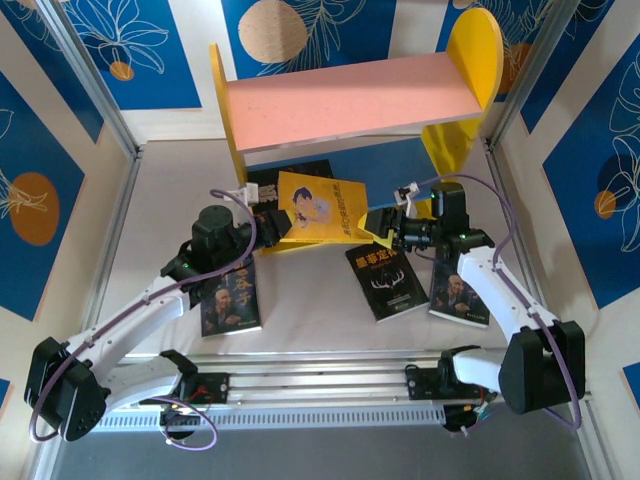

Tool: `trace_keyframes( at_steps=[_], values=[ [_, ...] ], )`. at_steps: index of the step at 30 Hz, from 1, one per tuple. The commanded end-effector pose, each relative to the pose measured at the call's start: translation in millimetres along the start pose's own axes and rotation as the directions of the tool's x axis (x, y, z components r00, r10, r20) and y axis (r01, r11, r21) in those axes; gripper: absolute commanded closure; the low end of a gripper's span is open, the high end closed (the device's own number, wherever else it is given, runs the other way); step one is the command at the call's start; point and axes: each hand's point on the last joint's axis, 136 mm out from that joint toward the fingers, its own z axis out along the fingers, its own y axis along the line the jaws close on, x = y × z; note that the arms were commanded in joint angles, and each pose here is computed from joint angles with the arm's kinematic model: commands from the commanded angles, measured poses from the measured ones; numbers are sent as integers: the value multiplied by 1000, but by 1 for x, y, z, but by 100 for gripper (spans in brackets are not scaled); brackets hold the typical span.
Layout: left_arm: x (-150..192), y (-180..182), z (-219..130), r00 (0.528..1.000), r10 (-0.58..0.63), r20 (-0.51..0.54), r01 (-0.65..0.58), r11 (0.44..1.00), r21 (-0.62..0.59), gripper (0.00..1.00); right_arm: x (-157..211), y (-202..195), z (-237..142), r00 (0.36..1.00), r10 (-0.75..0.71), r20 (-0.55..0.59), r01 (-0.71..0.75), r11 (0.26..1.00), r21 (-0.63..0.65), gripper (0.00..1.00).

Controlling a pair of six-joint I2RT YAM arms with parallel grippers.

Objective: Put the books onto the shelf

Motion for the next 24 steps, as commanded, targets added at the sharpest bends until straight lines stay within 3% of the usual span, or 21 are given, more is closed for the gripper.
trace_keyframes(
  at_steps=[1,9,14,18,22,24],
  values=[
    [-23,-35,-7,995,23,95,-36,990,138,100,3,10,6,999,-7,-35,5,998,-61,32],
    [-23,-32,-3,992,-4,130,-20,984,177,100,-4,28,8,999,-29,-40,22,988,-154,50],
    [-21,-29,1,990,-17,142,-11,980,197,100,-10,30,6,999,-30,-18,27,987,-161,83],
    [-19,-27,4,990,-21,140,-7,980,201,100,-13,31,5,999,-42,-6,40,986,-163,97],
    [-17,-21,7,991,-26,129,3,984,176,99,-15,34,3,998,-68,3,68,983,-170,100],
    [-17,-20,6,991,-27,129,5,985,170,92,-17,36,1,996,-91,9,91,981,-171,100]
  ],
)
